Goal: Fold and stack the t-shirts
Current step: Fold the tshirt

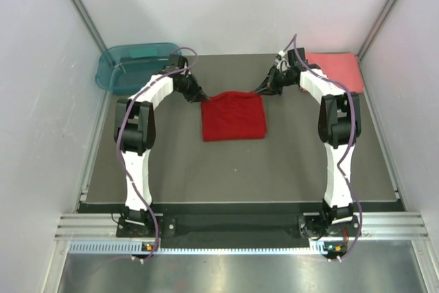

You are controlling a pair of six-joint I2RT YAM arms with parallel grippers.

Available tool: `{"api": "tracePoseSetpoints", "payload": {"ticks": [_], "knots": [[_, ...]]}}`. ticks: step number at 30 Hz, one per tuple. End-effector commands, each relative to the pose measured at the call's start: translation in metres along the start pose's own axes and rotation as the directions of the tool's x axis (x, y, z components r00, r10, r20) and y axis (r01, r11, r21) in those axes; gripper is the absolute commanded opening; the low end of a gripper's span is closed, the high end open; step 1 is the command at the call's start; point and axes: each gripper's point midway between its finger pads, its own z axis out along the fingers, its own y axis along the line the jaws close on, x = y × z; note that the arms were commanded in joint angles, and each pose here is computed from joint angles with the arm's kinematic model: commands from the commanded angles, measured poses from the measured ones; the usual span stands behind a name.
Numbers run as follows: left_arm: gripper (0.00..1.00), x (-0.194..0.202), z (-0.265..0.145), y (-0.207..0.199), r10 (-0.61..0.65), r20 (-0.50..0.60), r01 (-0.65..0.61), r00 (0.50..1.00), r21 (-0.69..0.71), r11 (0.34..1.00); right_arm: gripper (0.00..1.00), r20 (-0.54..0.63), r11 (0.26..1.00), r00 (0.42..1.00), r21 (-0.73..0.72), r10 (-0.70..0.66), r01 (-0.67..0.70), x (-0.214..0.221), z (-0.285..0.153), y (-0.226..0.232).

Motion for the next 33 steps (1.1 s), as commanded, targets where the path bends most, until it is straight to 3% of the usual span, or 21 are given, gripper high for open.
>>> {"api": "tracePoseSetpoints", "payload": {"ticks": [1, 5, 9, 14, 19, 22, 23, 24, 27, 29, 30, 33], "knots": [[0.0, -0.026, -0.007, -0.011, 0.032, 0.064, -0.035, 0.997, 0.044, 0.998, 0.03, 0.044, 0.998, 0.999, -0.058, -0.023, 0.025, -0.024, 0.002, 0.006], [0.12, -0.039, -0.008, -0.009, 0.048, 0.102, -0.05, 0.994, 0.02, 0.999, 0.13, 0.044, 0.998, 0.999, -0.062, -0.001, 0.004, -0.03, 0.01, -0.003], [0.37, -0.052, -0.014, -0.009, 0.069, 0.137, -0.067, 0.988, -0.017, 0.998, 0.3, 0.082, 0.998, 0.997, -0.064, 0.01, -0.005, -0.049, 0.004, -0.007], [0.43, -0.07, -0.053, -0.028, 0.184, 0.226, -0.174, 0.957, -0.064, 0.983, 0.5, 0.137, 0.997, 0.988, 0.032, -0.068, 0.064, -0.073, -0.03, 0.0], [0.39, -0.036, -0.069, -0.051, 0.219, 0.168, -0.233, 0.961, 0.07, 0.97, 0.56, 0.12, 0.99, 0.983, 0.049, -0.14, 0.135, -0.056, -0.043, 0.019], [0.26, -0.006, -0.055, -0.061, 0.19, 0.119, -0.213, 0.975, 0.226, 0.951, 0.53, 0.084, 0.987, 0.983, -0.001, -0.161, 0.161, -0.026, -0.033, 0.033], [0.2, 0.015, -0.048, -0.061, 0.174, 0.047, -0.18, 0.984, 0.293, 0.939, 0.45, 0.074, 0.986, 0.984, -0.019, -0.163, 0.165, -0.019, -0.029, 0.035], [0.18, 0.018, -0.047, -0.073, 0.199, 0.066, -0.21, 0.978, 0.342, 0.916, 0.42, 0.046, 0.985, 0.985, -0.04, -0.164, 0.166, -0.005, -0.017, 0.039], [0.15, 0.027, -0.041, -0.082, 0.233, 0.073, -0.243, 0.97, 0.394, 0.887, 0.31, 0.014, 0.983, 0.985, -0.061, -0.172, 0.172, 0.02, 0.003, 0.047], [0.13, 0.029, -0.036, -0.08, 0.216, 0.071, -0.226, 0.974, 0.417, 0.881, 0.17, 0.079, 0.969, 0.976, -0.128, -0.201, 0.21, 0.015, 0.009, 0.062], [0.12, 0.031, -0.03, -0.078, 0.21, 0.056, -0.214, 0.976, 0.43, 0.877, 0.14, 0.066, 0.979, 0.988, -0.145, -0.137, 0.145, 0.026, 0.018, 0.055], [0.1, 0.031, -0.017, -0.075, 0.183, 0.049, -0.185, 0.982, 0.461, 0.868, 0.1, 0.125, 0.966, 0.986, -0.217, -0.111, 0.137, 0.022, 0.029, 0.055]]}}
